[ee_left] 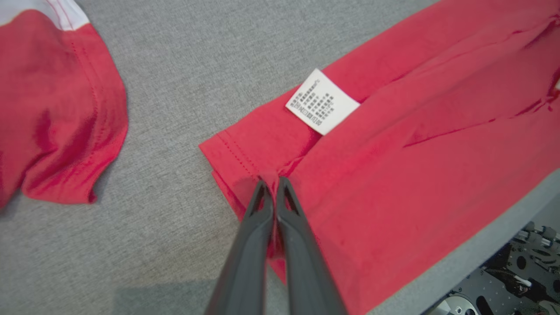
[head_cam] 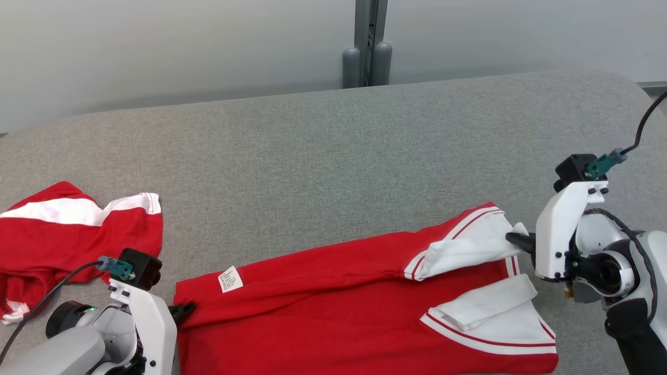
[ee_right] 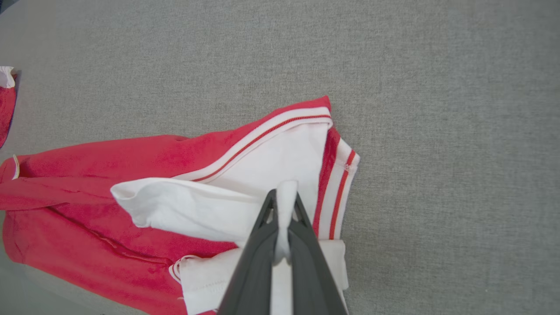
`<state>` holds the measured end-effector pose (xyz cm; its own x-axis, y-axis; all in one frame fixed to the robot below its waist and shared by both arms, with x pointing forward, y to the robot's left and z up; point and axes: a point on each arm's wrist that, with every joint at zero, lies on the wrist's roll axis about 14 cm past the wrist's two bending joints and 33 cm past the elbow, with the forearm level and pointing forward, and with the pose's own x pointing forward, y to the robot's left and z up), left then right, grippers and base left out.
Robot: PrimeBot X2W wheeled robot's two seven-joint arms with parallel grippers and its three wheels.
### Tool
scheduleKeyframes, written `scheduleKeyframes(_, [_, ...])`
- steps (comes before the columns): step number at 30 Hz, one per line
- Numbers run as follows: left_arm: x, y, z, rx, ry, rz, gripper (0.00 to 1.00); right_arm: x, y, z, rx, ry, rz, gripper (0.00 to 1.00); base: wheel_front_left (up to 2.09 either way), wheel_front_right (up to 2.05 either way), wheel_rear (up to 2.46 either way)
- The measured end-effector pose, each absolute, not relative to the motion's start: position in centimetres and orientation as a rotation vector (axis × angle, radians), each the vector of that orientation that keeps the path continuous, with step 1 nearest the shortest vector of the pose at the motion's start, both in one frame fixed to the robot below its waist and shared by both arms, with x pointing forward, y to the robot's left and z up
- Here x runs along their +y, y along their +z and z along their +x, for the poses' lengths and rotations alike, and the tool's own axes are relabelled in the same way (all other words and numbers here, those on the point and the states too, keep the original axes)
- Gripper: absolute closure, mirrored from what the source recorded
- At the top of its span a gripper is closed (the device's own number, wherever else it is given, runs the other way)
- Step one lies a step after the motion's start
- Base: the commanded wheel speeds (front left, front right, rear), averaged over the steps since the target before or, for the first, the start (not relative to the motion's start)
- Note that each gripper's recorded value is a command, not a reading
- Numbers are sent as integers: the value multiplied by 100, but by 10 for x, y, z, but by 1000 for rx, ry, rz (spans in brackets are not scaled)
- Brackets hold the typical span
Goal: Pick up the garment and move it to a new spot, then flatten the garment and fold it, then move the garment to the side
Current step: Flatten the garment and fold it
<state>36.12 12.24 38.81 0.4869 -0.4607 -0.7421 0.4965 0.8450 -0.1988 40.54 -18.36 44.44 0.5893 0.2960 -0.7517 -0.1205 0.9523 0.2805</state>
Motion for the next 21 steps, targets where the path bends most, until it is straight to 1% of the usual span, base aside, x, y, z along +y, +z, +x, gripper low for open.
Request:
scheduleKeyframes(3, [121,390,360,885,-586,43,100,-185,439,395,939,241,216,100,0,0,0])
scheduleKeyframes(9, [119,388,350,897,-591,38,100,-186,443,385,935,237,235,100,0,0,0])
scheduleKeyframes(17, [115,386,340,926,-610,43,100,-189,437,367,976,218,240,100,0,0,0])
scheduleKeyframes(18, [115,385,339,929,-610,45,95,-188,436,366,979,218,241,98,0,0,0])
scheduleKeyframes(19, [115,385,339,934,-611,47,62,-187,435,364,983,218,243,74,0,0,0])
scheduleKeyframes(20, [115,385,338,934,-611,47,12,-187,435,363,984,217,245,55,0,0,0])
scheduleKeyframes(21, [115,385,338,935,-611,48,0,-188,436,363,983,214,244,4,0,0,0])
